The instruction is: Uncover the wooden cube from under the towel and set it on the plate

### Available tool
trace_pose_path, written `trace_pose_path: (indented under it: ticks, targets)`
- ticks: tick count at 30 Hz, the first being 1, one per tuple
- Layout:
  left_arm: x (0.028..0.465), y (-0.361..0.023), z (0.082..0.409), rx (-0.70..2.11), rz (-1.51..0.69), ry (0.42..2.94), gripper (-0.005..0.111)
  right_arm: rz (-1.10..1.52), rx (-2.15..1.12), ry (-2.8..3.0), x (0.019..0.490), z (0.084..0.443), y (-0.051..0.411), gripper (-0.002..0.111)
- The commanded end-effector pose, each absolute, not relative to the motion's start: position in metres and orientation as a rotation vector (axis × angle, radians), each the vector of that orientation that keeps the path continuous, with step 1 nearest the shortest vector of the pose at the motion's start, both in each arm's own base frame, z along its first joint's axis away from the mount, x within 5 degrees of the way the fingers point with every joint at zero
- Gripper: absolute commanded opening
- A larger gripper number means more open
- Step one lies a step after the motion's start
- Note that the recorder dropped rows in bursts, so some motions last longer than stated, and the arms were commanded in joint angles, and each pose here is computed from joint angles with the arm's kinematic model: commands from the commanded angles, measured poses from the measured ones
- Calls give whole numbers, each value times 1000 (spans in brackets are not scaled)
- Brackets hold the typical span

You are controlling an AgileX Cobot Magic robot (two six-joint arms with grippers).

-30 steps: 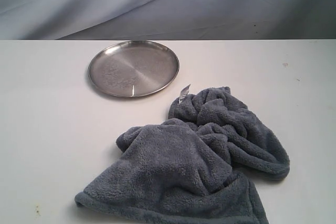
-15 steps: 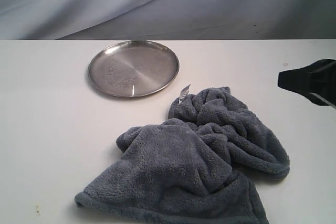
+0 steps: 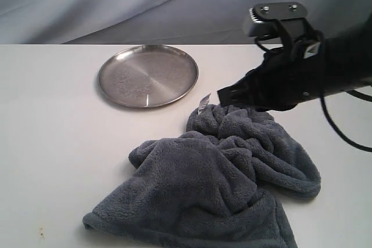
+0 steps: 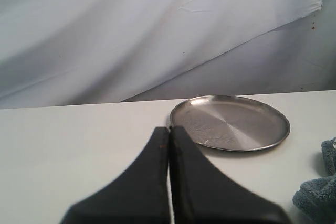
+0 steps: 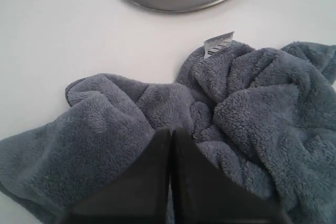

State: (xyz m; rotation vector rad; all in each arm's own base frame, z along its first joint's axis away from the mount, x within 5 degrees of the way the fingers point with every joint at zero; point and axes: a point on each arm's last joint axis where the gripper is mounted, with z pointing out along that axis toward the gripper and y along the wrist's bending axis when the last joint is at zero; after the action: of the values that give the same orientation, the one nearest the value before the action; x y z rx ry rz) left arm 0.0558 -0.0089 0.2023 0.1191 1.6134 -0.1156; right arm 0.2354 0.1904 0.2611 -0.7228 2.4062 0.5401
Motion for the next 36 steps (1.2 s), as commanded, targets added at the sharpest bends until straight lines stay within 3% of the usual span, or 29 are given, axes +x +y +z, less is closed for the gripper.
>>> trace_pose_path:
  ticks: [1, 17, 22, 36]
  targets:
    - [56, -9, 201, 120, -123, 1612, 0, 462, -748, 2474, 250, 248, 216, 0]
    - [56, -9, 201, 120, -123, 1612, 0, 408, -734, 2552, 268, 231, 235, 0]
    - [56, -9, 201, 120, -123, 1612, 0, 271, -622, 2495, 281, 231, 228, 0]
    - [56, -9, 201, 120, -123, 1612, 0, 166, -549, 2414, 355, 228, 275, 0]
